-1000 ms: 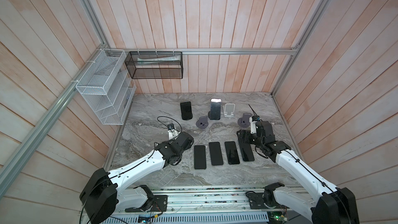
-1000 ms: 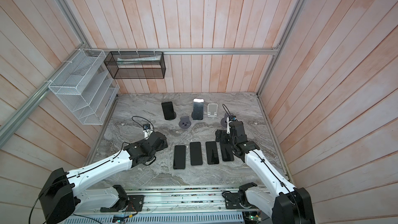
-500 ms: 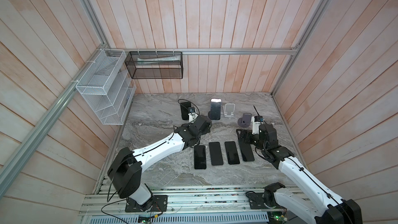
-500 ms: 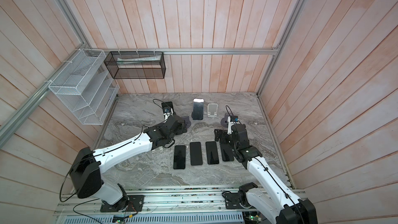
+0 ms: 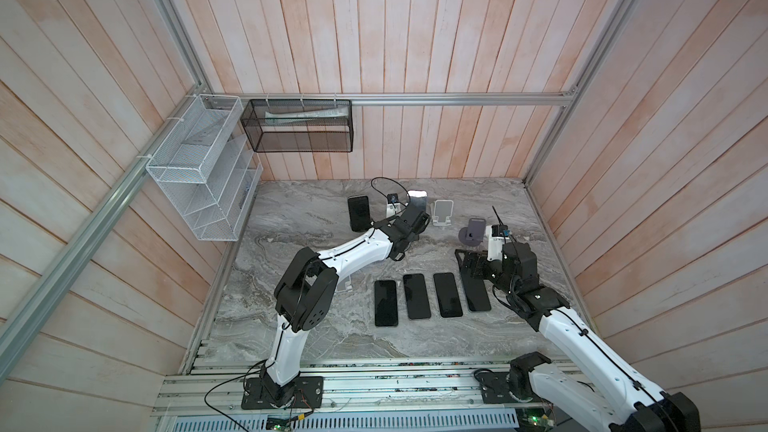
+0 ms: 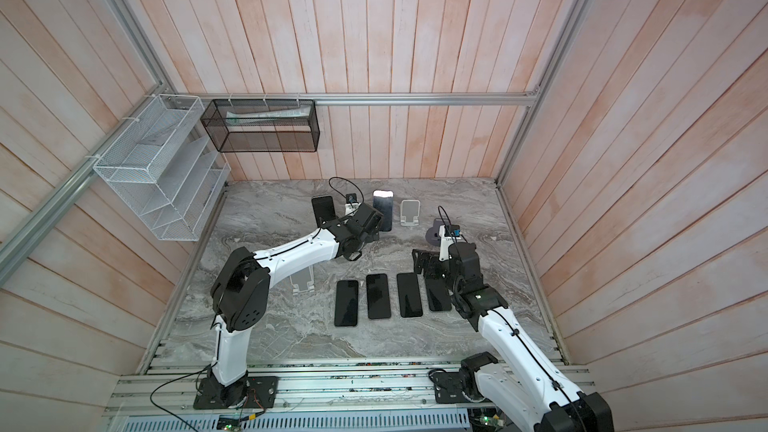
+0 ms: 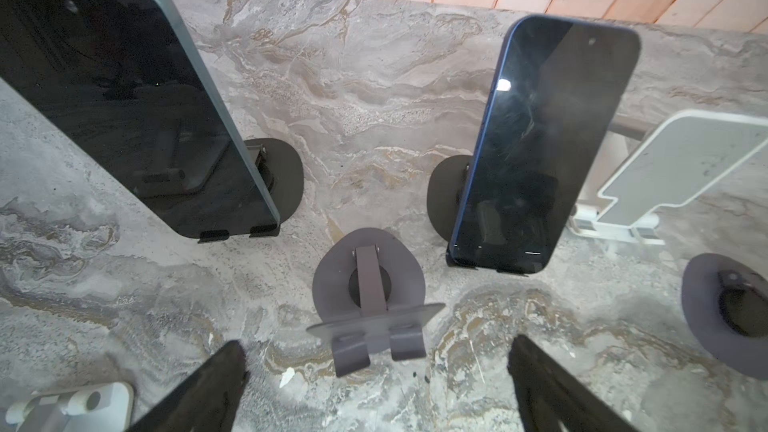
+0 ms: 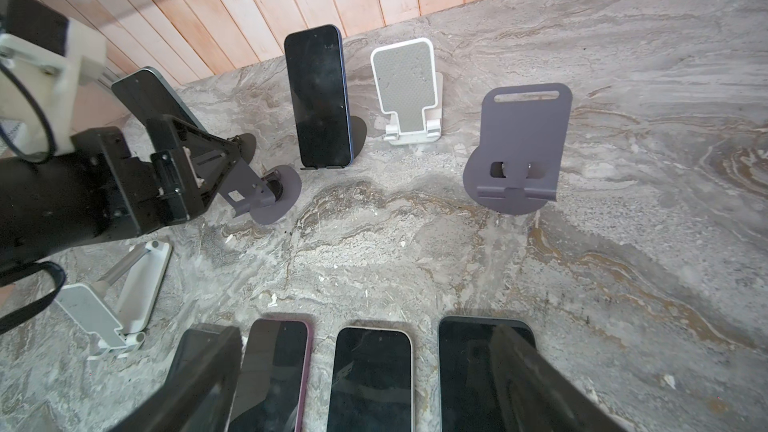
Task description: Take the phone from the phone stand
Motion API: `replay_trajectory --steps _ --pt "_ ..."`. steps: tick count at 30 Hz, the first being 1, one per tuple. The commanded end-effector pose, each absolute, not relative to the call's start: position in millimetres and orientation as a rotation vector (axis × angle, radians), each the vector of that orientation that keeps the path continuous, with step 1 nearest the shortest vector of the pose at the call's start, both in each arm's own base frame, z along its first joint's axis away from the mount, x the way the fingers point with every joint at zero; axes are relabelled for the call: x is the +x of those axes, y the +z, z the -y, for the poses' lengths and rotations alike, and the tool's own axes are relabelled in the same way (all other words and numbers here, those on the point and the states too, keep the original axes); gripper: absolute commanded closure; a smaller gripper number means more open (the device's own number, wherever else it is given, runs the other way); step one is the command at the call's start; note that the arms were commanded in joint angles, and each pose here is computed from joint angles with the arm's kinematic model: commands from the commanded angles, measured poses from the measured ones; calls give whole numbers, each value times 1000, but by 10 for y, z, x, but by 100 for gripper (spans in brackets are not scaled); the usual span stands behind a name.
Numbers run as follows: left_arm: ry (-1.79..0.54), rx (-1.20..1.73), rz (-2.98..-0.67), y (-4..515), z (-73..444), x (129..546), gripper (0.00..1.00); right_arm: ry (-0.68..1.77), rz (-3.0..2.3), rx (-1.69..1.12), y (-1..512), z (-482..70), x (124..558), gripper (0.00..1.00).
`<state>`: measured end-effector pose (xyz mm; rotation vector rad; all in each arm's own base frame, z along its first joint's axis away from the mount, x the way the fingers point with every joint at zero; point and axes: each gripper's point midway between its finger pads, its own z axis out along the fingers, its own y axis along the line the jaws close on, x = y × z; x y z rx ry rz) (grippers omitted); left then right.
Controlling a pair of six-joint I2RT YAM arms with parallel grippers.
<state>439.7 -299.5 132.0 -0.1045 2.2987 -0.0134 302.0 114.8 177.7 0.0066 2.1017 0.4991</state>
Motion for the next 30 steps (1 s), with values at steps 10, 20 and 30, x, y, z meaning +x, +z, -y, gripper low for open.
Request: replay_trajectory --steps 10,20,30 --pt "60 -62 -2213 1126 3024 4693 14 528 -2088 -5 1784 -1181 3017 6" --pt "59 -97 -2217 951 3019 4744 35 519 -2118 -10 1682 -1190 3023 7" --pt "63 -48 -2194 1054 2916 4638 51 507 -2114 -18 1683 -1195 3017 8"
